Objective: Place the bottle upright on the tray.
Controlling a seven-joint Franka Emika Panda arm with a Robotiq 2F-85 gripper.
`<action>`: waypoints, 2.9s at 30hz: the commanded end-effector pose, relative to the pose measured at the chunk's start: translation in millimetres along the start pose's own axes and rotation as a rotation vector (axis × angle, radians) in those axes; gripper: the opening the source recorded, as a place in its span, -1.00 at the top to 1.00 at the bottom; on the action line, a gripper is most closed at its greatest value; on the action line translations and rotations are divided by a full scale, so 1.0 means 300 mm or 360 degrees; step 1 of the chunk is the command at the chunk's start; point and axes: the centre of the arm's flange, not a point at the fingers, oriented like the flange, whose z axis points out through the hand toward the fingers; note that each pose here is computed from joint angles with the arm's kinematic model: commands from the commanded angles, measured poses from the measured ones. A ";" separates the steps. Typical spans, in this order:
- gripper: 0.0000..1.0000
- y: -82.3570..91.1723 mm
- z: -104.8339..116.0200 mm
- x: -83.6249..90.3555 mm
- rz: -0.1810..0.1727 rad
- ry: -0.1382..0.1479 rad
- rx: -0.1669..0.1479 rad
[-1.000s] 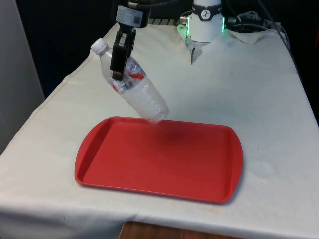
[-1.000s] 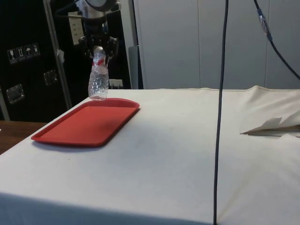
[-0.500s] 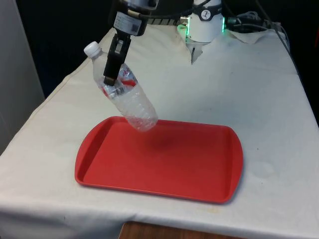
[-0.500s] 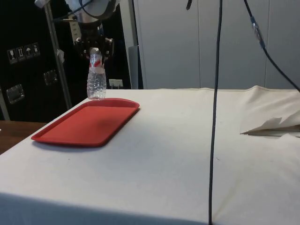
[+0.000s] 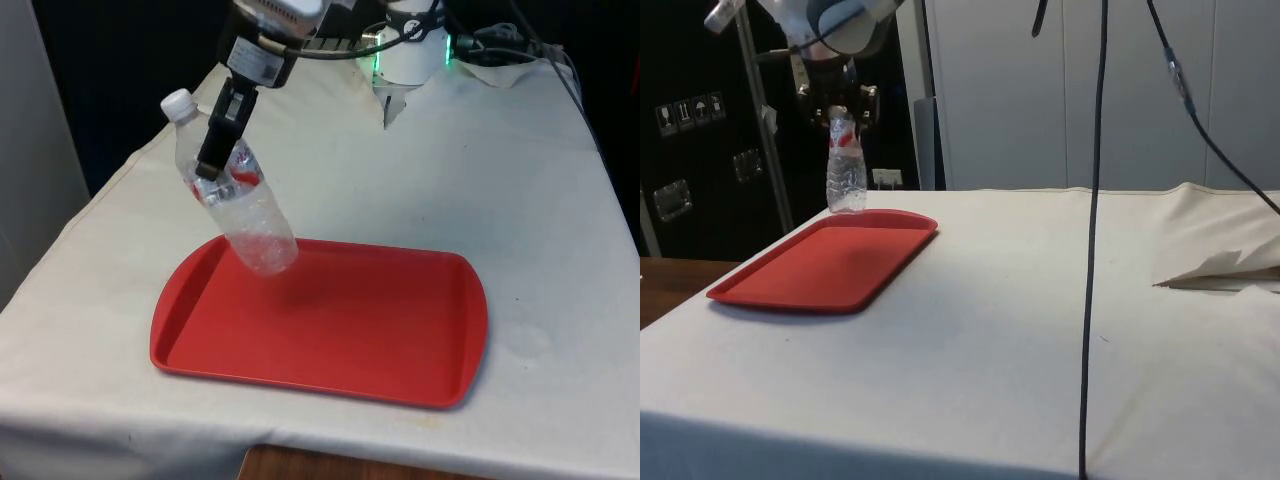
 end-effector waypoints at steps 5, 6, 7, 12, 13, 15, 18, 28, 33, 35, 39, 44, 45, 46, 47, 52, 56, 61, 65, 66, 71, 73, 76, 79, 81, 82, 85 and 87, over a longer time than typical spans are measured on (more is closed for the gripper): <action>0.99 -0.001 0.028 -0.008 0.0055 0.0067 -0.0001; 0.99 -0.001 0.032 -0.010 0.0063 0.0076 -0.0004; 0.99 0.000 0.037 -0.012 0.0069 0.0084 -0.0008; 0.99 0.003 0.060 -0.024 0.0106 0.0134 -0.0022; 0.99 0.007 0.059 -0.027 0.0086 0.0117 -0.0035; 0.99 0.004 0.070 -0.029 0.0118 0.0152 -0.0028; 0.99 0.004 0.083 -0.037 0.0135 0.0182 -0.0035; 0.99 -0.012 0.108 -0.083 0.0174 0.0278 -0.0038; 0.99 -0.028 0.098 -0.113 0.0173 0.0310 -0.0028; 0.99 -0.034 0.093 -0.126 0.0171 0.0329 -0.0027; 0.99 -0.047 0.078 -0.158 0.0158 0.0379 -0.0024; 0.99 -0.053 0.066 -0.191 0.0144 0.0431 -0.0026; 0.99 -0.053 0.066 -0.191 0.0144 0.0431 -0.0026; 0.99 -0.054 0.067 -0.204 0.0137 0.0454 -0.0029; 0.99 -0.055 0.065 -0.212 0.0133 0.0466 -0.0030; 0.99 -0.058 0.067 -0.252 0.0120 0.0508 -0.0034; 0.99 -0.062 0.060 -0.296 0.0114 0.0536 -0.0033; 0.99 -0.067 0.051 -0.341 0.0112 0.0549 -0.0032; 0.99 -0.069 0.048 -0.380 0.0107 0.0558 -0.0035; 0.99 -0.070 0.046 -0.388 0.0106 0.0559 -0.0035; 0.99 -0.070 0.054 -0.408 0.0100 0.0562 -0.0039; 0.99 -0.070 0.054 -0.407 0.0097 0.0563 -0.0041; 0.99 -0.067 0.051 -0.408 0.0094 0.0565 -0.0042; 0.99 -0.068 0.053 -0.410 0.0094 0.0565 -0.0045; 0.99 -0.069 0.054 -0.413 0.0093 0.0566 -0.0046; 0.99 -0.069 0.055 -0.413 0.0092 0.0568 -0.0046; 0.99 -0.066 0.056 -0.422 0.0080 0.0569 -0.0048; 0.99 -0.074 0.054 -0.436 0.0075 0.0580 -0.0055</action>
